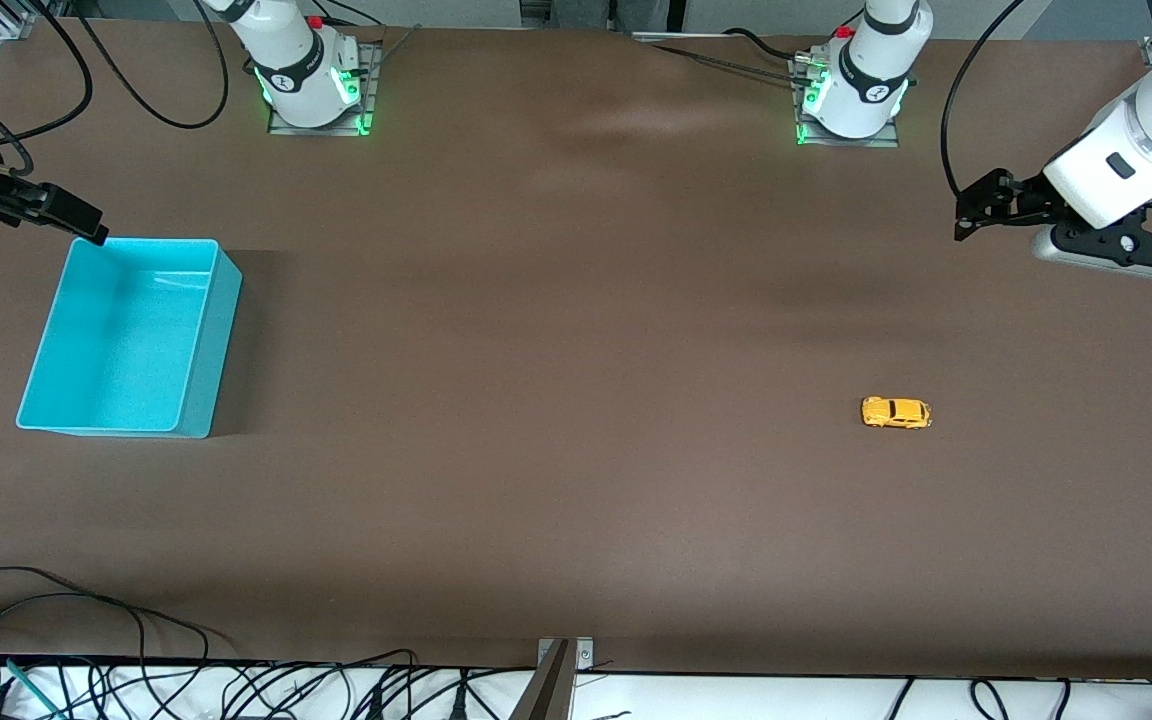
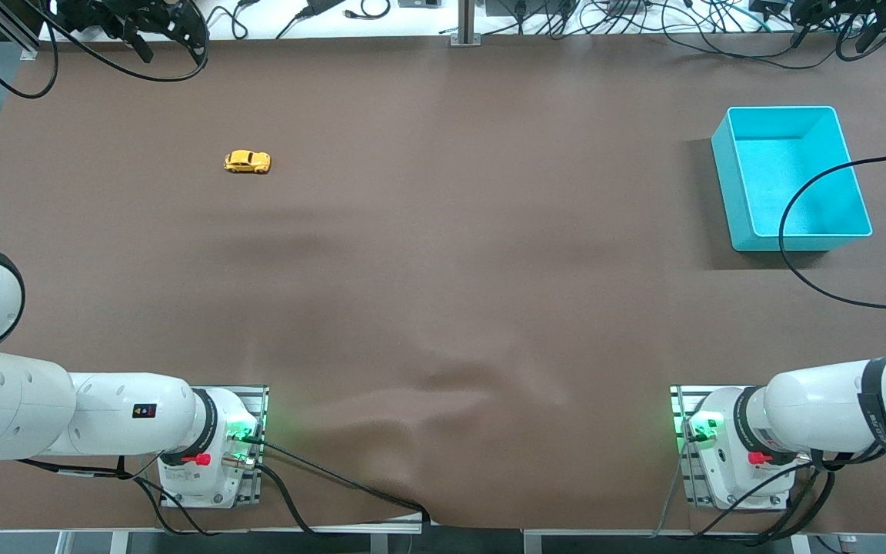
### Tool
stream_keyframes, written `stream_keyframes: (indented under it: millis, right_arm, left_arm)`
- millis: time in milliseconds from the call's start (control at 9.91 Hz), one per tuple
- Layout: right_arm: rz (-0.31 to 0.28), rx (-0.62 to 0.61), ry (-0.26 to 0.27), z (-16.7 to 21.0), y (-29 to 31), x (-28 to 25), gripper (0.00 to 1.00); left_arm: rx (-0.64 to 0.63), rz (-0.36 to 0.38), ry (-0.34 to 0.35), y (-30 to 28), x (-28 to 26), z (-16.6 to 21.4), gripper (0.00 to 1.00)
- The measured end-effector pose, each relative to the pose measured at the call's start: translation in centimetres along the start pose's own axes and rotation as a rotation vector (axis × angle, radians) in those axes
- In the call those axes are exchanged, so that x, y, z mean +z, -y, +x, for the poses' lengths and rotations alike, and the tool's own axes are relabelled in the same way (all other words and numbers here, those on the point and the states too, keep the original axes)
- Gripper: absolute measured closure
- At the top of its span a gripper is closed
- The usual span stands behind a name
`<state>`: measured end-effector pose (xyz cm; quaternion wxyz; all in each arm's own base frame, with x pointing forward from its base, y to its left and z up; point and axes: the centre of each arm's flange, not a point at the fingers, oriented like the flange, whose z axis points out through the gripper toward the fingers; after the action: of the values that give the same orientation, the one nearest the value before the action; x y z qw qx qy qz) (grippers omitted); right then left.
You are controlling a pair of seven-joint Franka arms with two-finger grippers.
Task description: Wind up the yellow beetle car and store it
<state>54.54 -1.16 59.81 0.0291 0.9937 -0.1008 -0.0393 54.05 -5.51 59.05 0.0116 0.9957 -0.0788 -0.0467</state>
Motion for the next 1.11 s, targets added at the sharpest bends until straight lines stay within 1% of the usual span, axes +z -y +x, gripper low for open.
stream_keyframes:
  millis: [706,1110]
  right_arm:
    - [0.001,-0.002,-0.005,-0.03,0.00,-0.26,0.00]
    - [-0.003,-0.002,0.017,-0.29,-0.02,-0.08,0.00]
  left_arm:
    - [0.000,0.000,0.000,0.00,0.00,0.00,0.00]
    - [0.000,0.000,0.000,0.00,0.00,0.00,0.00]
